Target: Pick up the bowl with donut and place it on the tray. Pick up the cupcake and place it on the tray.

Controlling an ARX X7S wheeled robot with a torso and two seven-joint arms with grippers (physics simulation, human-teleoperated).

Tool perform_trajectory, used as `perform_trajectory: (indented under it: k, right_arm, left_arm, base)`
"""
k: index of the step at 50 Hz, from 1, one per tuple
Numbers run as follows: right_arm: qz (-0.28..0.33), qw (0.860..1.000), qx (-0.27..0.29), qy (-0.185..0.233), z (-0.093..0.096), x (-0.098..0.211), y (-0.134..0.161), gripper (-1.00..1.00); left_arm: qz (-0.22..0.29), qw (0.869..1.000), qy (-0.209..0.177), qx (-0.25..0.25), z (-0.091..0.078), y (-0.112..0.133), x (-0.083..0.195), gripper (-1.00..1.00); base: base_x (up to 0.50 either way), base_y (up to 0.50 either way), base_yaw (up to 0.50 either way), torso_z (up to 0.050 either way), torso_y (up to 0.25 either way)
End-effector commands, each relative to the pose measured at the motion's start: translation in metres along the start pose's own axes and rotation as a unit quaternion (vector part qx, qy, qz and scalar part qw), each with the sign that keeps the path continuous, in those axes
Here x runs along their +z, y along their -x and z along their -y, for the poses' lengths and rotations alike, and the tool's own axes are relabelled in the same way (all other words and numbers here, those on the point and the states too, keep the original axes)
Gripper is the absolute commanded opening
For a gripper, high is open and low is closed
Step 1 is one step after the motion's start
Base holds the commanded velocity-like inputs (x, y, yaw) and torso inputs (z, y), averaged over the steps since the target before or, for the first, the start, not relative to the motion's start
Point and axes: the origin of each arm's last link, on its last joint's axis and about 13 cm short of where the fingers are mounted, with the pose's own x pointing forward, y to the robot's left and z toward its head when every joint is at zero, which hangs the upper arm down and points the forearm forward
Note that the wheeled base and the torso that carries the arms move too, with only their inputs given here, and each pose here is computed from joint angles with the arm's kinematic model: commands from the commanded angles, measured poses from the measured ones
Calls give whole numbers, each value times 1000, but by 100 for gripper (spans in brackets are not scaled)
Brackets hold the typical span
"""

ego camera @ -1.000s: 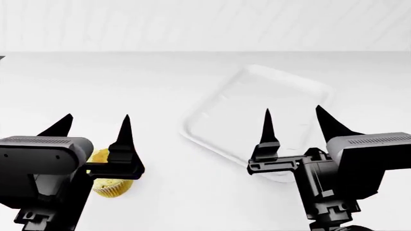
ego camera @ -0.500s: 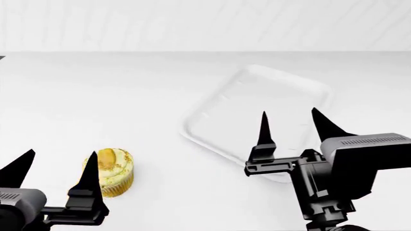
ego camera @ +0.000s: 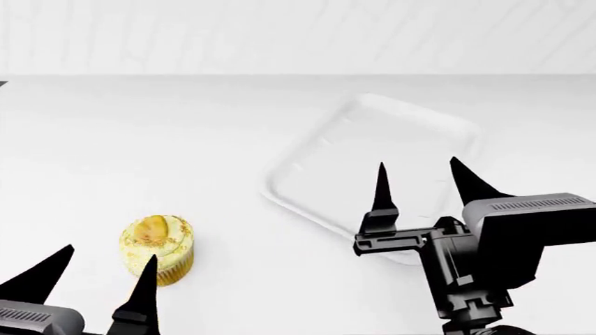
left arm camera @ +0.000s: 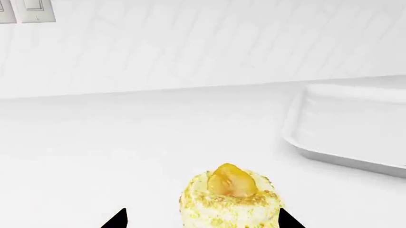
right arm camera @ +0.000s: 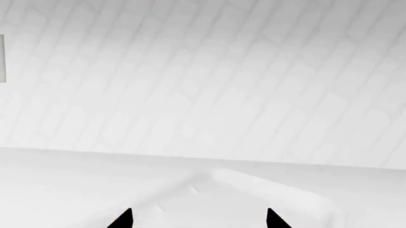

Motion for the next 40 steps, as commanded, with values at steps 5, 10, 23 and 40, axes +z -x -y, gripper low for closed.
perform_trajectory:
  k: [5, 10, 23, 40]
  right_arm:
    - [-2, 1000, 2, 1, -1, -1, -1, 100]
    - [-3, 1000, 3, 1, -2, -2, 0, 100]
    - [-5, 1000, 5, 0, -2, -4, 0, 100]
    - [-5, 1000, 5, -1, -2, -4, -1, 100]
  left_arm:
    - [-55, 998, 0, -21, 3, 3, -10, 100]
    - [-74, 997, 1, -31, 4, 6, -14, 100]
    - [-88, 995, 0, -37, 6, 7, -17, 100]
    - [-88, 996, 6, -33, 13, -4, -13, 100]
  base:
    - [0, 0, 0, 0, 0]
    - [0, 0, 0, 0, 0]
    - [0, 0, 0, 0, 0]
    - [0, 0, 0, 0, 0]
